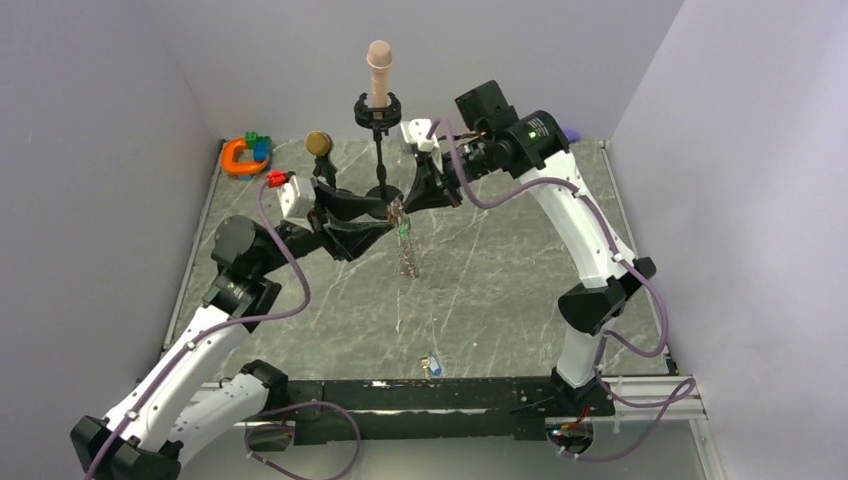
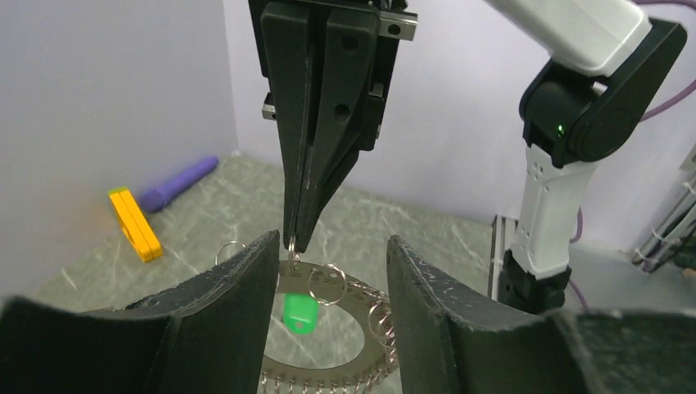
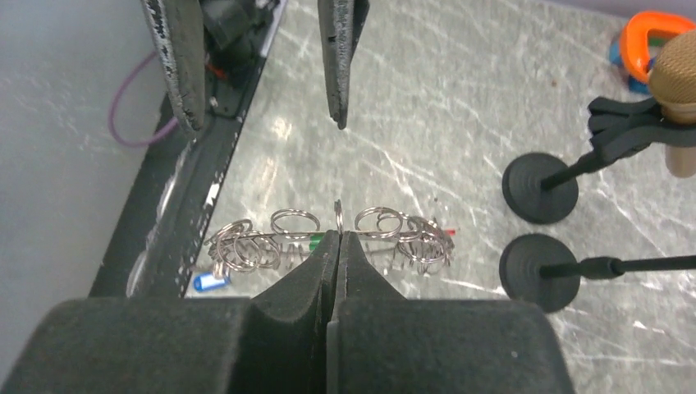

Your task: Put the keys on the keyring

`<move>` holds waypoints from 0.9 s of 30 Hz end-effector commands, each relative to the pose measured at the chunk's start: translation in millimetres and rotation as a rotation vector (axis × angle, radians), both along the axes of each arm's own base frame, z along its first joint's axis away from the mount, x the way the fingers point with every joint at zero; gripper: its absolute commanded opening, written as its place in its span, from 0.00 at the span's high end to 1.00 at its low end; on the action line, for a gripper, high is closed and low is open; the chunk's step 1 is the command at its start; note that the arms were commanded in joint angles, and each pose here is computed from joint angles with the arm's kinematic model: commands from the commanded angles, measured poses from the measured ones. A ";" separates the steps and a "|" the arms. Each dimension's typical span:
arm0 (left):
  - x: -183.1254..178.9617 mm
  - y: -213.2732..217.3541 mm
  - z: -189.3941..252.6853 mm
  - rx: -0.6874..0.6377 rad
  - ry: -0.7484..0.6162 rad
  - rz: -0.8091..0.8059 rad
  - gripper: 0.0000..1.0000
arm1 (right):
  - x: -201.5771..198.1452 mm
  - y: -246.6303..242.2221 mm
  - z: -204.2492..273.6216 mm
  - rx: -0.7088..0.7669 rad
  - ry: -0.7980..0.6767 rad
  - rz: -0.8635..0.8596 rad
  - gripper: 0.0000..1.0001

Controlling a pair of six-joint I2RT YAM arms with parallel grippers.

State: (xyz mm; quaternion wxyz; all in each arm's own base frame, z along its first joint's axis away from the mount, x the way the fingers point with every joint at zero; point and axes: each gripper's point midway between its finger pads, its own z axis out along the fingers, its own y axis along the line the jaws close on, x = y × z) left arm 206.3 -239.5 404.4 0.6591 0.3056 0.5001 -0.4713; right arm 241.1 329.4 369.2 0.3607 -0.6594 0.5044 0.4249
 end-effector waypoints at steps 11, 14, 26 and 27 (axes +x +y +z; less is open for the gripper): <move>5.6 -18.5 -49.4 0.341 0.096 -0.090 0.50 | -19.7 -14.4 -30.7 -0.252 -0.183 0.032 1.00; 3.7 -25.6 -55.7 0.365 0.099 -0.105 0.52 | -18.0 -14.2 -32.3 -0.260 -0.180 0.026 1.00; 4.8 -39.2 -63.1 0.343 0.125 -0.116 0.60 | -21.7 -12.0 -31.9 -0.245 -0.162 0.041 1.00; 5.7 -39.9 -65.4 0.351 0.130 -0.117 0.61 | -22.3 -11.7 -31.9 -0.243 -0.159 0.042 1.00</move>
